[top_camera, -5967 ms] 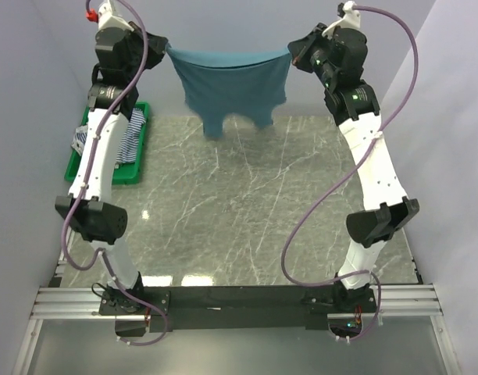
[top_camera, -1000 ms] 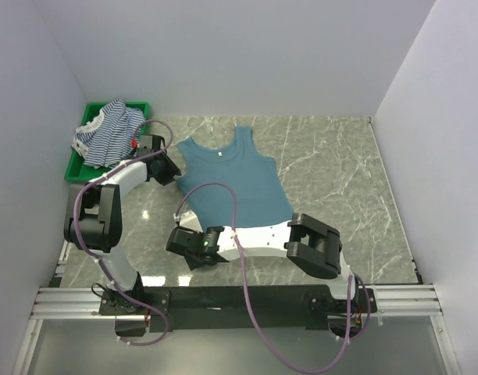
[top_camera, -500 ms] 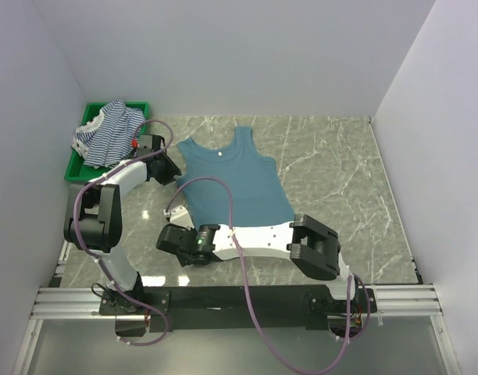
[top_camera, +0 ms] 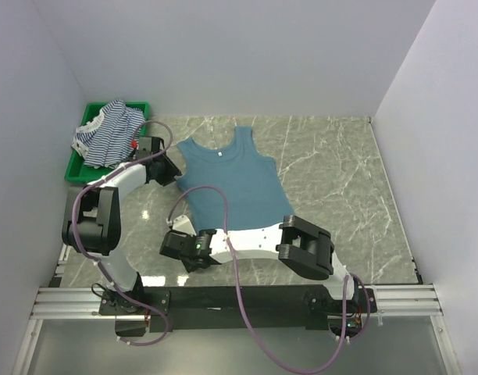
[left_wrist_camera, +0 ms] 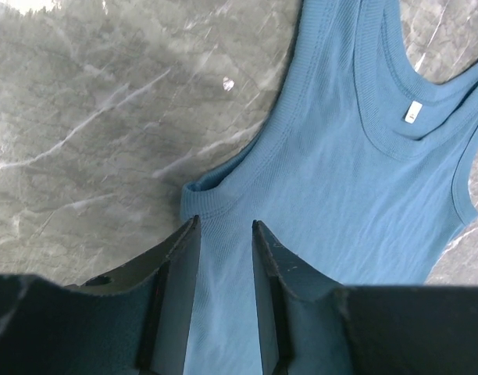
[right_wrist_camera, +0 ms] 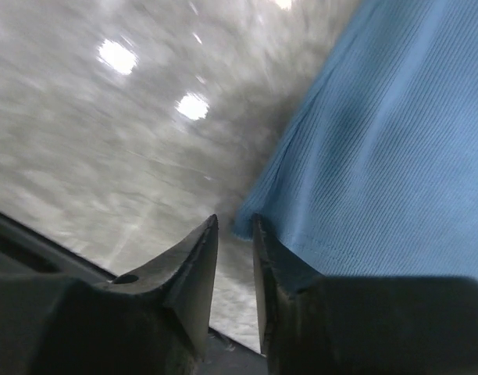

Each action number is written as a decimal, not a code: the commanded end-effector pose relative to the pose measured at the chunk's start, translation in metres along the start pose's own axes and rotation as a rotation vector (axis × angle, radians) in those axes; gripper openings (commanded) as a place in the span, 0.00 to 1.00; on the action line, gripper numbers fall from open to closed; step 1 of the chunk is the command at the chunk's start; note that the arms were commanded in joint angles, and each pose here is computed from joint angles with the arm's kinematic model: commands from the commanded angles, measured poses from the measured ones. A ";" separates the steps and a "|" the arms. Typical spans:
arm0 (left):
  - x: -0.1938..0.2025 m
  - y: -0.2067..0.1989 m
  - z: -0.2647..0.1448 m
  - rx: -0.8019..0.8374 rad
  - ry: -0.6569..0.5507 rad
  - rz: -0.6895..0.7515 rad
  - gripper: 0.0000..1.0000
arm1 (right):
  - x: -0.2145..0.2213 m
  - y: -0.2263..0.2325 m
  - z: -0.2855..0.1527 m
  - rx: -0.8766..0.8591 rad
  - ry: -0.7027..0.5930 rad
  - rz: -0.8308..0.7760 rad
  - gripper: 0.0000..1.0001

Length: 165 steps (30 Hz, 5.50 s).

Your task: Fold and stack the tank tops

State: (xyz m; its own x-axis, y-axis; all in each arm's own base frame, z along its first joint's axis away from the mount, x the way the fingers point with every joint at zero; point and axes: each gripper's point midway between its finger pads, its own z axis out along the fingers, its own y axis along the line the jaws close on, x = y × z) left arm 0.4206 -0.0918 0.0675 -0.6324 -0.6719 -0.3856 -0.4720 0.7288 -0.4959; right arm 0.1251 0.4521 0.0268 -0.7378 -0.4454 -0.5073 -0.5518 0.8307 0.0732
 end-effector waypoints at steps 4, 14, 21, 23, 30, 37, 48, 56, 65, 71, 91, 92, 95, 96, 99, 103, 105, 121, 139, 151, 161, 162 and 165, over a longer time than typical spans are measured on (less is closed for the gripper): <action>-0.001 -0.015 -0.012 0.090 -0.035 -0.020 0.40 | 0.012 -0.010 0.005 -0.027 0.032 0.025 0.30; 0.001 -0.019 -0.014 0.125 -0.062 -0.028 0.41 | 0.017 -0.007 0.006 -0.059 0.053 0.029 0.05; 0.003 -0.005 -0.012 0.079 -0.080 -0.026 0.44 | -0.009 -0.018 -0.021 -0.166 -0.013 0.121 0.00; 0.004 -0.003 -0.011 0.072 -0.083 -0.027 0.45 | -0.016 -0.019 -0.029 -0.183 -0.025 0.135 0.00; 0.010 0.005 -0.003 0.052 -0.072 -0.014 0.46 | -0.023 -0.023 -0.035 -0.227 -0.026 0.172 0.00; 0.010 0.010 0.006 0.024 -0.068 -0.012 0.44 | -0.031 -0.021 -0.042 -0.242 -0.043 0.180 0.00; 0.013 0.017 0.022 -0.017 -0.067 -0.012 0.36 | -0.039 -0.028 -0.054 -0.238 -0.073 0.194 0.00; 0.001 0.024 0.027 -0.092 -0.118 -0.011 0.15 | -0.037 -0.029 -0.063 -0.260 -0.086 0.203 0.00; -0.030 0.019 0.000 -0.146 -0.233 -0.007 0.01 | -0.027 0.003 -0.069 -0.338 -0.059 0.159 0.00; -0.056 -0.005 -0.025 -0.126 -0.297 0.022 0.01 | -0.039 0.022 -0.071 -0.387 -0.070 0.152 0.00; 0.004 -0.101 0.027 -0.129 -0.188 0.285 0.01 | -0.017 -0.087 -0.067 -0.254 -0.142 0.390 0.00; 0.007 -0.102 0.028 -0.130 -0.184 0.291 0.01 | -0.013 -0.088 -0.066 -0.249 -0.140 0.395 0.00; 0.018 -0.105 0.034 -0.126 -0.170 0.309 0.00 | 0.000 -0.096 -0.060 -0.230 -0.126 0.410 0.00; 0.020 -0.105 0.035 -0.129 -0.168 0.313 0.01 | 0.002 -0.097 -0.059 -0.230 -0.126 0.414 0.00; 0.027 -0.107 0.038 -0.127 -0.161 0.327 0.01 | 0.014 -0.104 -0.052 -0.206 -0.109 0.423 0.00; 0.036 -0.107 0.043 -0.126 -0.147 0.343 0.00 | 0.026 -0.112 -0.046 -0.174 -0.098 0.432 0.00; 0.039 -0.108 0.044 -0.120 -0.142 0.354 0.01 | 0.029 -0.114 -0.044 -0.167 -0.097 0.436 0.00; 0.010 -0.137 0.018 -0.061 -0.216 0.368 0.54 | 0.008 -0.140 -0.078 -0.021 -0.225 0.406 0.35; -0.038 -0.042 0.015 -0.257 -0.229 0.098 0.43 | -0.024 -0.043 -0.035 -0.045 -0.138 0.083 0.36; -0.031 -0.038 0.063 -0.265 -0.181 0.136 0.46 | 0.007 -0.049 -0.008 -0.013 -0.063 0.050 0.20; -0.056 -0.053 0.073 -0.290 -0.236 0.167 0.20 | 0.022 -0.041 -0.020 -0.110 -0.044 0.016 0.01; -0.057 -0.054 0.073 -0.291 -0.239 0.170 0.15 | 0.024 -0.040 -0.020 -0.118 -0.037 0.016 0.01; -0.063 -0.060 0.073 -0.284 -0.248 0.187 0.07 | 0.028 -0.037 -0.024 -0.135 -0.034 0.013 0.00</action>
State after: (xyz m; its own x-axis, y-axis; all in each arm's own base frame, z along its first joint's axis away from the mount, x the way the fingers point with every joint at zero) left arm 0.5219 -0.1078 0.0488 -0.5881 -0.5396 -0.6025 -0.5465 0.8143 -0.1958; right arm 0.1312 0.3985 0.0216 -0.7423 -0.4020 -0.5361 -0.5549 0.8172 0.1555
